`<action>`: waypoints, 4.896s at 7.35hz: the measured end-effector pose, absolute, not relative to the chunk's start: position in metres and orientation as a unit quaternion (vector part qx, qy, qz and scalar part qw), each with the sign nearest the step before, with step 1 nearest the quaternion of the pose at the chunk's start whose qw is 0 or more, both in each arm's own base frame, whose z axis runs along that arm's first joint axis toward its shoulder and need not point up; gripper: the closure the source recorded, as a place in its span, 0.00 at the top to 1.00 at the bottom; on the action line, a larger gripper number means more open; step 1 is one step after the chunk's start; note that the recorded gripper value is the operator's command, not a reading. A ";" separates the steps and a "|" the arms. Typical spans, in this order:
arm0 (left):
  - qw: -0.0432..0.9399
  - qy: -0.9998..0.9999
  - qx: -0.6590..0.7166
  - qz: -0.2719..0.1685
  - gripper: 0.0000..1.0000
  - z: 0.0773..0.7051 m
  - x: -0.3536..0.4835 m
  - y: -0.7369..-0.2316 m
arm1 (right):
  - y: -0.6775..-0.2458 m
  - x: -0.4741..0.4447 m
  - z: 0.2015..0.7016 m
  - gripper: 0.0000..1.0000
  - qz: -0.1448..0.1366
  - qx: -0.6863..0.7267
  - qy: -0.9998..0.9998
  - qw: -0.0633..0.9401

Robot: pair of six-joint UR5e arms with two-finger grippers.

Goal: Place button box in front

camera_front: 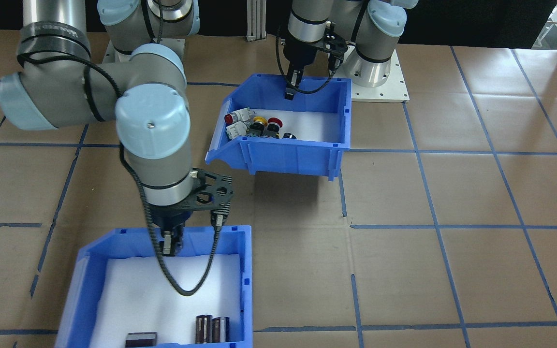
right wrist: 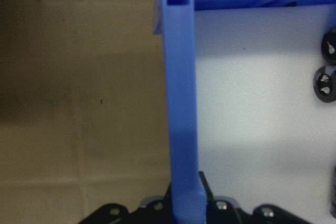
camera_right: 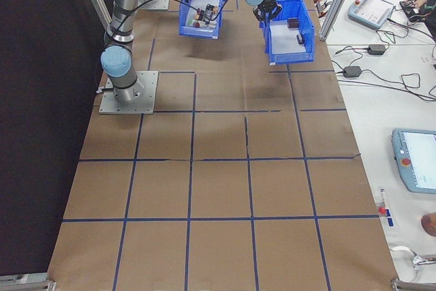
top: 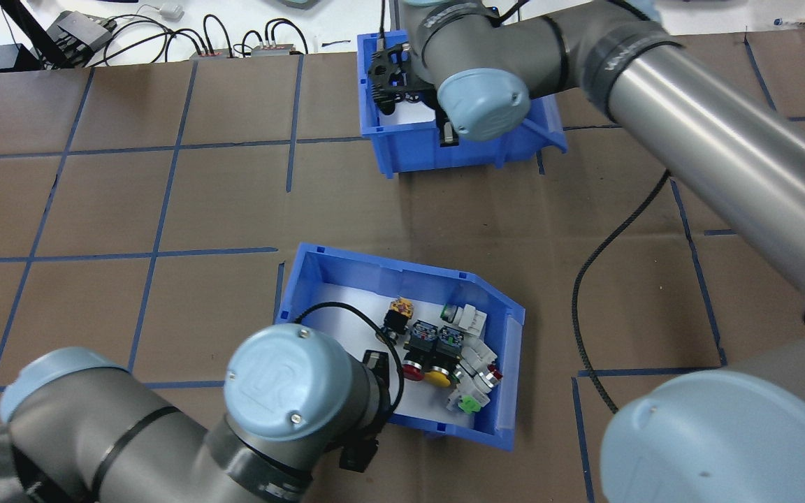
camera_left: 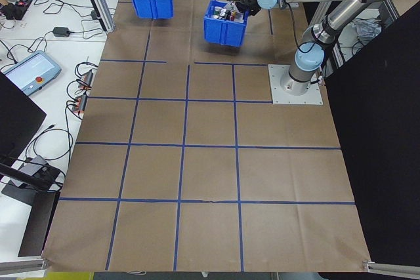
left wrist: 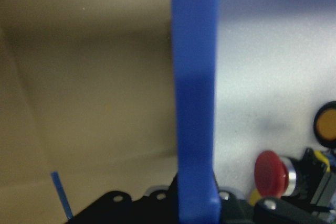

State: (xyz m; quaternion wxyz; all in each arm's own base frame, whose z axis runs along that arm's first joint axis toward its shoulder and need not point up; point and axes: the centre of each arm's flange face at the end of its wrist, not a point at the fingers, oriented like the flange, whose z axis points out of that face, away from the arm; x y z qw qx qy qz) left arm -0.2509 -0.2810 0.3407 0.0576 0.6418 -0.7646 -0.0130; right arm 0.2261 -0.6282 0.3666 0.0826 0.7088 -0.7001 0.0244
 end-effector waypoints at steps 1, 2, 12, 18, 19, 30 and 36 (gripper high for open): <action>0.063 -0.758 0.649 -0.008 0.00 0.349 -0.236 -0.306 | -0.615 0.177 0.370 0.03 0.016 0.713 -0.697 0.078; 0.068 -0.755 0.653 -0.002 0.00 0.362 -0.232 -0.333 | -0.600 0.132 0.370 0.03 0.012 0.718 -0.692 0.074; 0.100 -0.721 0.685 -0.042 0.06 0.318 -0.364 -0.603 | -0.417 -0.027 0.375 0.03 0.008 0.729 -0.679 0.078; 0.086 -0.725 0.682 -0.051 1.00 0.299 -0.375 -0.604 | -0.414 -0.029 0.381 0.03 0.010 0.731 -0.678 0.075; 0.090 -0.725 0.681 -0.051 0.99 0.306 -0.374 -0.601 | -0.413 -0.028 0.379 0.03 0.012 0.731 -0.679 0.064; -0.024 -0.995 0.097 0.000 1.00 0.496 -0.153 -0.494 | -0.318 0.085 0.352 0.03 0.031 0.723 -0.689 0.049; -0.021 -0.999 -0.017 0.027 1.00 0.476 -0.134 -0.484 | -0.284 0.171 0.340 0.04 0.017 0.719 -0.694 0.029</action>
